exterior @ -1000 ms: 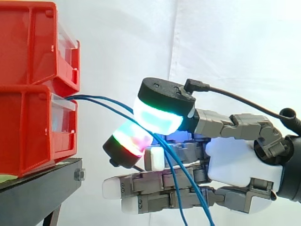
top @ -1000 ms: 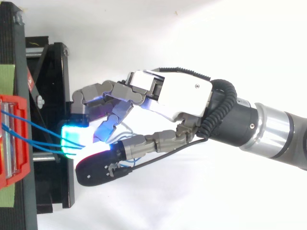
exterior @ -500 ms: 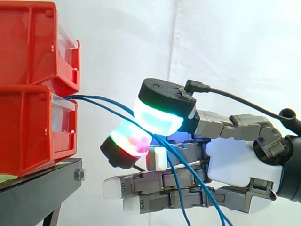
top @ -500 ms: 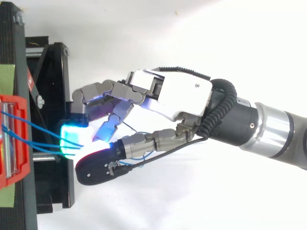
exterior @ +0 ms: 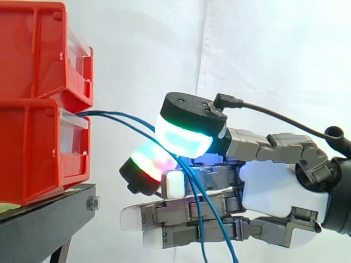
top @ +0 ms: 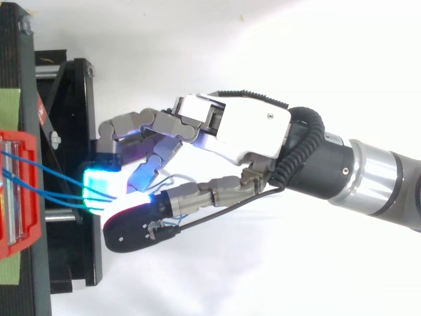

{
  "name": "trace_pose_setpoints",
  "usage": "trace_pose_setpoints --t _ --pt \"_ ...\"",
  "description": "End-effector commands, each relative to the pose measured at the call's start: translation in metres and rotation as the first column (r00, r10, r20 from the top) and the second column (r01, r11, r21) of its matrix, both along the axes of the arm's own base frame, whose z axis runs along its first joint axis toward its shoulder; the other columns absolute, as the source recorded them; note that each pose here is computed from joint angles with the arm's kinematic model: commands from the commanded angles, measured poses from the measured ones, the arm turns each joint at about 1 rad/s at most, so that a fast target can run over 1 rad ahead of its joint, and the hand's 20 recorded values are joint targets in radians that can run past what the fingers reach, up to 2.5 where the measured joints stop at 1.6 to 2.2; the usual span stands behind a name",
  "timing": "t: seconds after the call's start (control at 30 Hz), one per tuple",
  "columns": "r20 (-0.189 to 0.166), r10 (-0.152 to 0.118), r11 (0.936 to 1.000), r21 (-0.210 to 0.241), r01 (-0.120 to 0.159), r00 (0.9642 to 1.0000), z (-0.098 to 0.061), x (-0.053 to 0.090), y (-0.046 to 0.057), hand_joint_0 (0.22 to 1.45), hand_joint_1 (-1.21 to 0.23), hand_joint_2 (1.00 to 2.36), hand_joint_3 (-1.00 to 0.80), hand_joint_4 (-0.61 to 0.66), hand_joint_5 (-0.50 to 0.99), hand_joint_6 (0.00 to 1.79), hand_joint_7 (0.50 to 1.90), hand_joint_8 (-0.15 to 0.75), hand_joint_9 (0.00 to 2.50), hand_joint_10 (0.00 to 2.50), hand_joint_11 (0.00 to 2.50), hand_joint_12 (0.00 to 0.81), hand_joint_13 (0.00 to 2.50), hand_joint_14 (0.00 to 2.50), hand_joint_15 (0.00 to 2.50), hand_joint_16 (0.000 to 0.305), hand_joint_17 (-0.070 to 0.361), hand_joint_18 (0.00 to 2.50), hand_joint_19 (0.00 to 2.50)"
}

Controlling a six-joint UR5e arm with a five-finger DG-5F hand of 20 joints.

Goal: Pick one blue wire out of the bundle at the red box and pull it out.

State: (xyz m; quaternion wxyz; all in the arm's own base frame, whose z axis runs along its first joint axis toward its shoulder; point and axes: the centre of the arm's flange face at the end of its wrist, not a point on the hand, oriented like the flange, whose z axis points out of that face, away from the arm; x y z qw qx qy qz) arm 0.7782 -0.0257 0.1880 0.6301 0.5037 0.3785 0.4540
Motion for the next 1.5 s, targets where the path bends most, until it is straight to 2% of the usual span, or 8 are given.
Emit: trace_pose_setpoints --t 0.0,0.47,0.53,0.63,0.8,1.13,1.3,1.47 --pt "0.000 0.000 1.0000 -0.001 0.000 1.0000 -0.0001 0.0001 0.0002 0.93 -0.68 1.02 -0.21 0.00 0.01 0.53 1.55 0.083 1.19 0.02 0.49 0.259 0.63 0.01 0.38 0.039 0.088 0.29 0.60" --pt "-0.001 0.001 1.0000 0.001 -0.001 1.0000 -0.0003 -0.0001 0.0002 0.95 -0.77 1.02 -0.10 -0.11 -0.12 0.85 0.98 0.103 0.93 0.02 0.61 0.279 0.56 0.01 0.40 0.040 0.091 0.25 0.57" --pt "0.001 0.001 1.0000 0.001 -0.001 1.0000 0.0009 -0.0001 0.0002 0.95 -0.77 1.02 -0.12 -0.10 -0.10 0.81 1.02 0.098 0.94 0.02 0.57 0.276 0.55 0.01 0.39 0.040 0.091 0.24 0.57" --pt "-0.001 0.000 1.0000 -0.001 0.000 1.0000 -0.0003 -0.0001 0.0002 0.95 -0.75 1.02 -0.15 -0.01 0.00 0.52 1.48 0.072 0.96 0.01 0.40 0.261 0.53 0.01 0.35 0.040 0.090 0.22 0.57" --pt "0.000 0.000 1.0000 -0.001 0.000 1.0000 0.0009 -0.0001 0.0002 0.96 -0.73 1.02 -0.23 -0.03 0.04 0.50 1.27 0.011 0.86 0.00 0.05 0.232 0.39 0.01 0.20 0.037 0.083 0.11 0.50" --pt "0.001 0.002 1.0000 0.002 -0.002 1.0000 0.0009 -0.0001 0.0004 0.95 -0.80 1.02 -0.20 -0.08 0.02 0.50 1.52 0.056 0.51 0.00 0.00 0.253 0.13 0.00 0.09 0.035 0.080 0.00 0.25" --pt "-0.001 0.002 1.0000 -0.001 -0.002 1.0000 -0.0003 0.0000 0.0004 0.84 -0.90 1.01 -0.13 0.03 -0.11 0.74 1.00 0.105 0.39 0.00 0.08 0.286 0.09 0.00 0.08 0.041 0.092 0.00 0.11" --pt "-0.001 0.002 1.0000 -0.001 -0.002 1.0000 -0.0003 0.0000 0.0004 0.64 -0.88 1.01 -0.24 0.14 -0.15 0.76 0.88 0.153 0.36 0.01 0.19 0.313 0.07 0.00 0.08 0.049 0.110 0.00 0.05"
